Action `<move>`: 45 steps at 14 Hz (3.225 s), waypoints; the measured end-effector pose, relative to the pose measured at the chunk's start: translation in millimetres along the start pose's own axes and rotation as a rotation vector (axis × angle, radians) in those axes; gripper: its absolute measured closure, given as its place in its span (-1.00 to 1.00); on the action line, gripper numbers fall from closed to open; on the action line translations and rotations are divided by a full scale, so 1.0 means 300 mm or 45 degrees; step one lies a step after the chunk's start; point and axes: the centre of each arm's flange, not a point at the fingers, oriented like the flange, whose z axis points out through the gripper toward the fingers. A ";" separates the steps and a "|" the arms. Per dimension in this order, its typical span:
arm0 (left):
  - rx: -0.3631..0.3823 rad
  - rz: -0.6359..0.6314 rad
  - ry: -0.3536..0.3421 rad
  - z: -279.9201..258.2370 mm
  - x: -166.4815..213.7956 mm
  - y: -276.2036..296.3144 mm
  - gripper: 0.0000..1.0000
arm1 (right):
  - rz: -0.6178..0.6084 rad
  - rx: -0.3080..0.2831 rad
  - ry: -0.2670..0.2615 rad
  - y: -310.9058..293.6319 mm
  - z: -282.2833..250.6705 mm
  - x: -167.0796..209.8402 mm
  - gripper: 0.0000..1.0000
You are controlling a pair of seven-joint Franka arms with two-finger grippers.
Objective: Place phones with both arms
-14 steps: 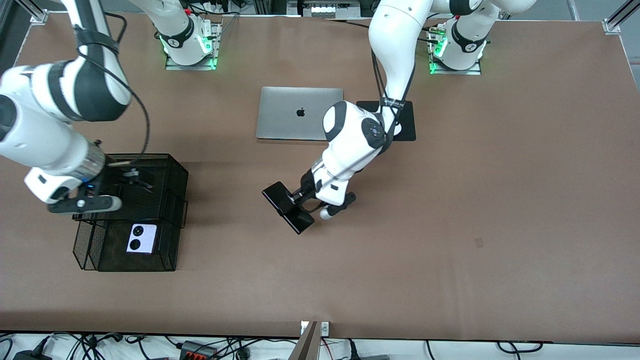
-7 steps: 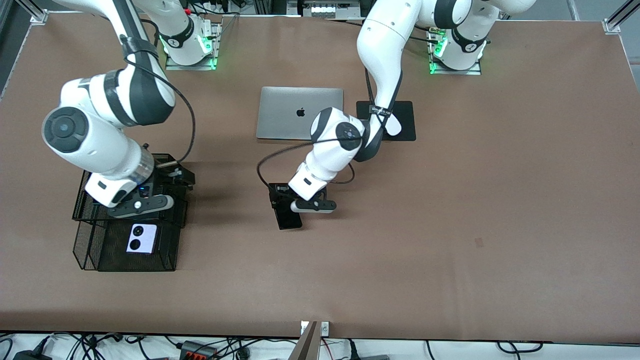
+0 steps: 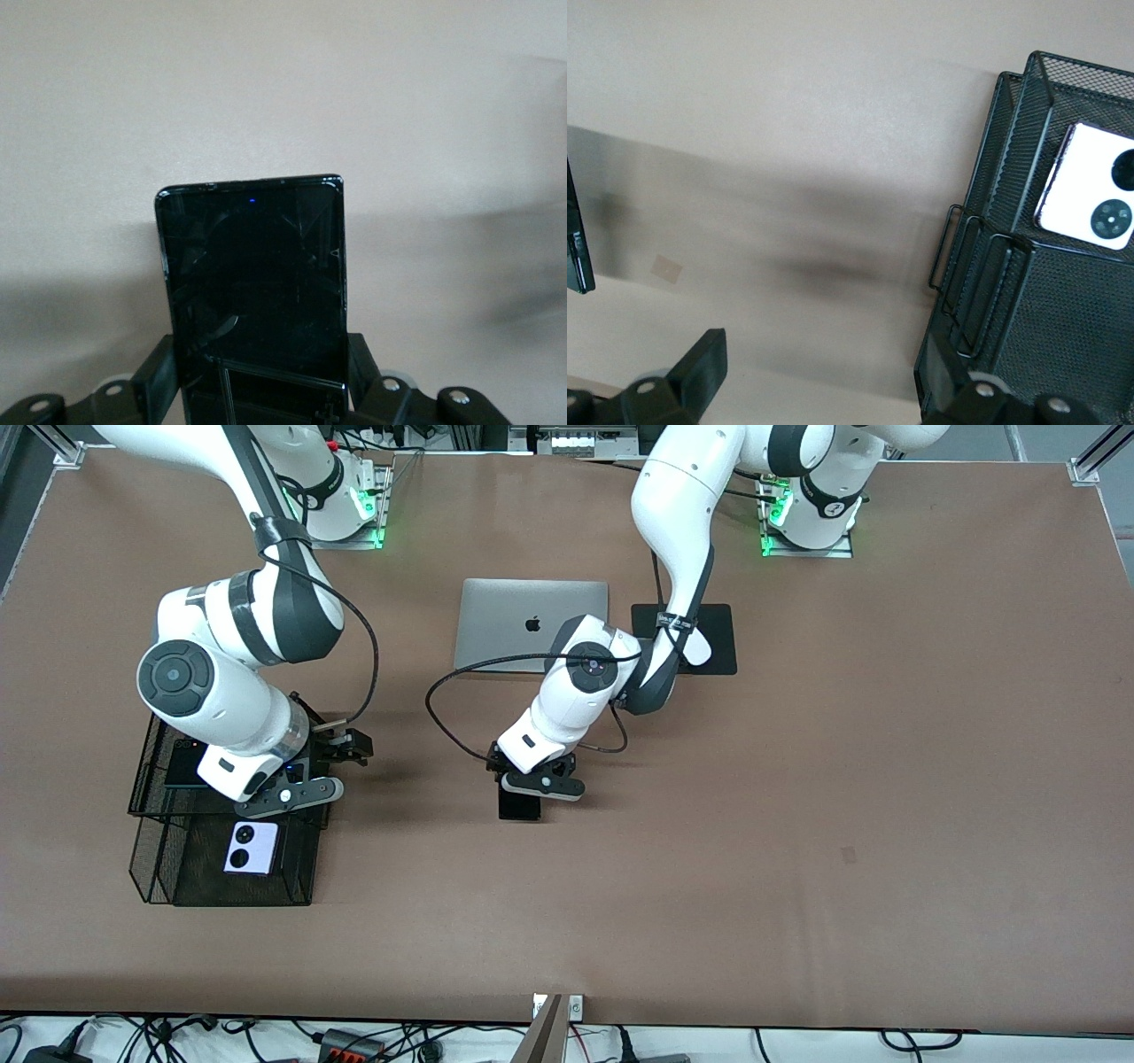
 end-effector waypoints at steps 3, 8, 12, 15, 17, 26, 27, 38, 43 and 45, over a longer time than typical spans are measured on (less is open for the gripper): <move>0.016 0.002 -0.009 0.029 -0.007 -0.020 -0.58 | 0.000 -0.002 -0.025 0.000 0.045 0.004 -1.00; 0.030 0.001 -0.014 0.053 -0.011 -0.037 -1.00 | 0.001 -0.004 -0.034 0.000 0.065 0.007 -1.00; 0.029 -0.001 -0.001 0.039 0.007 -0.040 -1.00 | 0.001 -0.004 -0.024 0.000 0.063 0.010 -1.00; 0.034 -0.048 0.003 -0.028 0.104 -0.106 -1.00 | 0.020 0.039 -0.013 -0.009 0.058 0.014 -1.00; 0.050 -0.082 -0.066 -0.126 0.205 -0.189 -1.00 | 0.038 0.085 -0.005 -0.026 0.065 0.019 -1.00; 0.019 -0.036 -0.287 -0.666 0.500 -0.598 -1.00 | 0.059 0.087 0.087 -0.479 0.285 0.165 -1.00; 0.026 -0.017 -0.304 -0.705 0.516 -0.659 -1.00 | 0.082 0.091 0.107 -0.529 0.307 0.172 -1.00; 0.174 0.124 -0.514 -0.964 0.536 -0.965 -1.00 | 0.100 -0.028 0.176 -0.857 0.583 0.118 -1.00; 0.179 0.083 -0.519 -1.033 0.557 -1.084 -1.00 | 0.121 -0.024 0.178 -0.905 0.627 0.099 -1.00; 0.179 0.041 -0.515 -1.059 0.569 -1.162 -1.00 | 0.145 -0.021 0.186 -0.903 0.658 0.100 -1.00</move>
